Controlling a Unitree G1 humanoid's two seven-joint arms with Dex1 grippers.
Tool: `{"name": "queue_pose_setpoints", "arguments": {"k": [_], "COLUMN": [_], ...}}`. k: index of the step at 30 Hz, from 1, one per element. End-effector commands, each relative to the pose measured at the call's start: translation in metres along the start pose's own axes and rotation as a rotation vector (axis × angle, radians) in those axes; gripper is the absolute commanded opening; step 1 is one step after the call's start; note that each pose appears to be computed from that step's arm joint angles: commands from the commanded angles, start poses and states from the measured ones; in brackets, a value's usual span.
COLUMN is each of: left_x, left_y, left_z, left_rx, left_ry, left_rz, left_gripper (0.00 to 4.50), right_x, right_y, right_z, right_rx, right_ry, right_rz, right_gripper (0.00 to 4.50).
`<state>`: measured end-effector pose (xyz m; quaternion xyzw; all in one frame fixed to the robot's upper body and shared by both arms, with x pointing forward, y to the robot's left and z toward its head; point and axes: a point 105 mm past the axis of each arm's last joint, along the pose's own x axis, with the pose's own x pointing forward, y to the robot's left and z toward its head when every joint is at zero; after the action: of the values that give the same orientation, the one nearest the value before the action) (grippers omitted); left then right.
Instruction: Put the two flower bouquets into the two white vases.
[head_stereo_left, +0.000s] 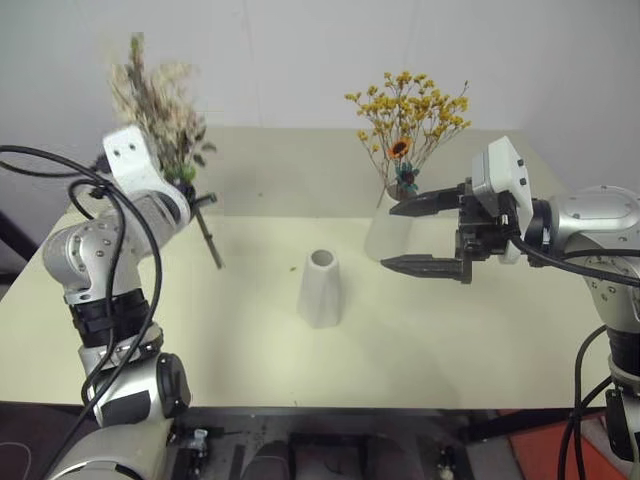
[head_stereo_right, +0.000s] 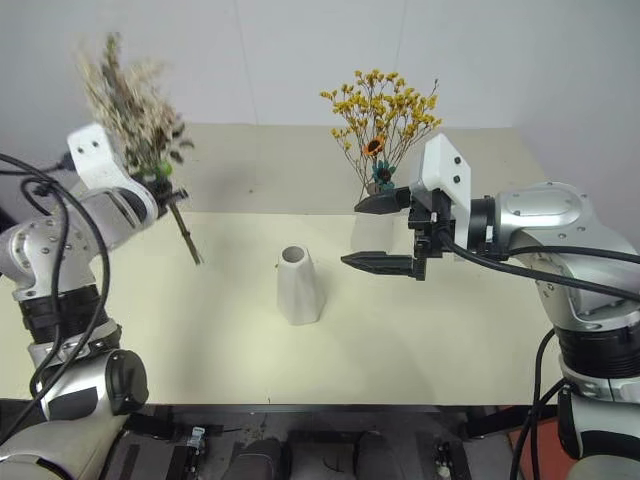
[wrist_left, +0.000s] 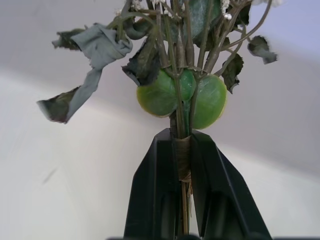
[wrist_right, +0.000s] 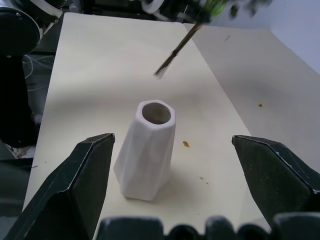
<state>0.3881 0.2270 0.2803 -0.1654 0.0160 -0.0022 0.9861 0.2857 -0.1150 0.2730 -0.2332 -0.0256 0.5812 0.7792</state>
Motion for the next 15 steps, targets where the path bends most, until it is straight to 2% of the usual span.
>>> {"name": "queue_pose_setpoints", "arguments": {"k": [1,8,15], "left_x": [-0.02,-0.042,-0.062], "left_y": [-0.034,-0.083,-0.113], "left_z": [0.052,0.084,0.089], "left_rx": [-0.019,0.027,0.012], "left_ry": [-0.23,-0.344,-0.387], "left_rz": [-0.271,-0.69,-1.082], "left_gripper": [0.11,0.11,0.11], "right_x": [-0.008,-0.013,-0.02], "right_y": [0.0,0.003,0.001], "right_z": [0.011,-0.003,-0.015], "right_rx": [-0.029,-0.001,0.023], "right_ry": [-0.016,0.022,0.067], "right_rz": [-0.037,-0.072,-0.119], "right_gripper": [4.5,4.5,4.5]}}
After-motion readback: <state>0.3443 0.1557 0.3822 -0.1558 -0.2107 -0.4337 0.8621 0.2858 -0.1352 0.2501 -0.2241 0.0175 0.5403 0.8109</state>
